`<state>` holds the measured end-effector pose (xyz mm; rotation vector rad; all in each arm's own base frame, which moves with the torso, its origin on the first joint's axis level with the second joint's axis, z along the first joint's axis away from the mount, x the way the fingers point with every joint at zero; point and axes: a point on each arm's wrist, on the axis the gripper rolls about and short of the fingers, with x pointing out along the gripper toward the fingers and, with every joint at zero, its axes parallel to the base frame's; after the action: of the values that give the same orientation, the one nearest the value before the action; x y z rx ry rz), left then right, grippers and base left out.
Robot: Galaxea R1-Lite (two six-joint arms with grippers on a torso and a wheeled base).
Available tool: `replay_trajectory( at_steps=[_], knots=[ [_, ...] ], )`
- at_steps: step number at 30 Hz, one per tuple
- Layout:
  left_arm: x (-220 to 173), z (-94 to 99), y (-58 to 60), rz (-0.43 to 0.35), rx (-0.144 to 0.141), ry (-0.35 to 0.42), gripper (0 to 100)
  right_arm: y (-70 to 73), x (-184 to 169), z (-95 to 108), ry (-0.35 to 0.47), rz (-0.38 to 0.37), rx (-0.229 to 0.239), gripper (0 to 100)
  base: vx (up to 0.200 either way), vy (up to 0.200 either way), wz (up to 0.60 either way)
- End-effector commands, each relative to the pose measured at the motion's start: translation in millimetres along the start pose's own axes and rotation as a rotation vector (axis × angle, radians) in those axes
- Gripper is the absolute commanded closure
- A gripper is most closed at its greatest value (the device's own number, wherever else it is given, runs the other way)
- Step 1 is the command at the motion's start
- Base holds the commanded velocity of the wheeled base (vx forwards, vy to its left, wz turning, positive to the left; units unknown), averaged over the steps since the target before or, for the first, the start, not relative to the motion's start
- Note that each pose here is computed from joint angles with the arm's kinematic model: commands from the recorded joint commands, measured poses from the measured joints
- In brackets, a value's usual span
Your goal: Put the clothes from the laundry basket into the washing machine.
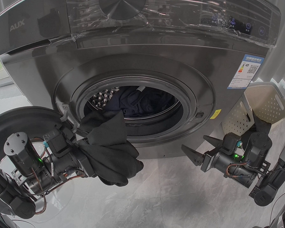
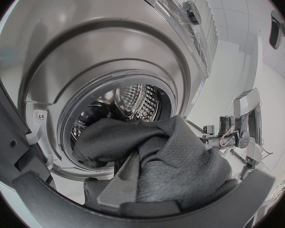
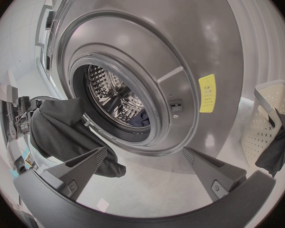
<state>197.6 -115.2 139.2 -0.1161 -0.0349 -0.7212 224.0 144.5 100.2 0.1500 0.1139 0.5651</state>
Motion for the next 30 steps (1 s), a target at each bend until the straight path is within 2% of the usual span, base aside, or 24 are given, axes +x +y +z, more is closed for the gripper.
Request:
replay_trajectory(
  at_steps=[1, 5, 7, 10, 13, 20, 21, 22, 24, 27, 30],
  knots=[
    [1.4, -3.6, 0.2, 0.0, -0.004, 0.015, 100, 3.5, -2.0, -1.9, 0.01, 0.012, -0.002, 0, 0.0, 0.0, 0.0],
    [5.9, -2.3, -4.1, -0.021, -0.003, 0.005, 100, 5.9, -2.3, -2.6, 0.013, 0.021, -0.002, 0, 0.0, 0.0, 0.0],
    [12.5, -1.0, -12.2, -0.053, -0.006, -0.007, 100, 11.1, -3.7, -0.7, 0.005, 0.041, -0.002, 0, 0.0, 0.0, 0.0],
    [28.3, -2.6, -15.5, -0.074, -0.009, -0.016, 100, 16.6, -4.6, 3.0, -0.011, 0.061, -0.002, 0, 0.0, 0.0, 0.0],
    [56.5, -11.9, -19.7, -0.1, -0.009, -0.013, 100, 22.6, -6.5, -1.0, 0.008, 0.081, -0.001, 0, 0.0, 0.0, 0.0],
    [91.3, -29.7, -7.6, -0.038, -0.009, -0.009, 100, 29.1, -6.8, -3.0, 0.015, 0.101, 0.0, 0, 0.0, 0.0, 0.0],
    [105.2, -36.5, -0.3, -0.01, -0.006, -0.015, 100, 30.1, -6.9, -4.3, 0.02, 0.105, -0.001, 0, 0.0, 0.0, 0.0],
    [110.1, -39.5, 1.8, -0.001, -0.004, -0.016, 100, 30.1, -6.9, -4.1, 0.019, 0.105, -0.001, 0, 0.0, 0.0, 0.0],
    [115.4, -42.9, 3.0, 0.005, -0.005, -0.017, 100, 30.1, -6.9, -4.3, 0.02, 0.105, -0.001, 0, 0.0, 0.0, 0.0],
    [138.9, -49.4, 8.5, 0.029, -0.007, -0.052, 100, 30.1, -6.9, -4.3, 0.02, 0.106, -0.001, 0, 0.0, 0.0, 0.0],
    [161.9, -53.0, 21.2, 0.069, 0.0, -0.101, 100, 30.1, -6.7, -4.7, 0.022, 0.106, -0.001, 0, 0.0, 0.0, 0.0]
  ],
)
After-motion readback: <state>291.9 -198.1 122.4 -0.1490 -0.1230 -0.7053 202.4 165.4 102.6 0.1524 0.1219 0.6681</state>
